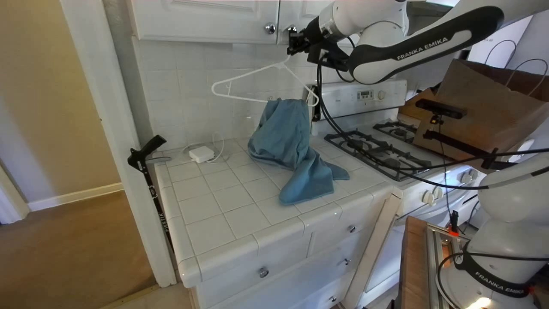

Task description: Unhang the hanger from the right cabinet door and place the hanger on the counter top

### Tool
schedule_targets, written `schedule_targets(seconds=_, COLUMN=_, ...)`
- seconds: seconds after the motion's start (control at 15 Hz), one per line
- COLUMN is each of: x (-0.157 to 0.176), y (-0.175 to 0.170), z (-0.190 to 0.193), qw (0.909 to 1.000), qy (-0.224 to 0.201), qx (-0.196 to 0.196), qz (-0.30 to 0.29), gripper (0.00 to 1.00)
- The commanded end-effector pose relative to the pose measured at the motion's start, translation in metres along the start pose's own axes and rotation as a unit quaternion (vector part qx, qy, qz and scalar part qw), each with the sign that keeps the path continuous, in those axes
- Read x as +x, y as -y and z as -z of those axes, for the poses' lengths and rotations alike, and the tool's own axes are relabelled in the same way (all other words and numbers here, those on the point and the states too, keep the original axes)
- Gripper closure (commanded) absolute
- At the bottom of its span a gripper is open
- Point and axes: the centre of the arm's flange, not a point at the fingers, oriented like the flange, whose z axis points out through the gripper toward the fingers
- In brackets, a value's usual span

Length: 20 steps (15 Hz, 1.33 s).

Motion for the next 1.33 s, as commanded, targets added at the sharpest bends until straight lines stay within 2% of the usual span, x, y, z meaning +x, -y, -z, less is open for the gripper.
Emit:
schedule_targets(seconds=0.0, x=0.003, y=0.001, z=0.018, qw=0.9996, qy=0.017, qx=-0.006, qz=-0.022, gripper=0.95)
schedule_targets(seconds=0.47, x=0.027, y=-0.013, z=0.029, qw=0.9938, qy=0.028, qx=-0.027, qz=-0.104, gripper=0.95)
schedule_targets(seconds=0.6, x=0.032, y=-0.020, z=0.032, qw=0.9929, qy=0.032, qx=-0.031, qz=-0.110, gripper=0.95)
schedule_targets(seconds=1.0, x=0.013, y=-0.032, z=0.047, qw=0.9886, qy=0.113, qx=-0.030, qz=-0.095, gripper=0.96)
schedule_targets(seconds=1.27, x=-0.006, y=-0.051, z=0.047, qw=0.9820, qy=0.164, qx=-0.058, qz=-0.073, gripper=0.96)
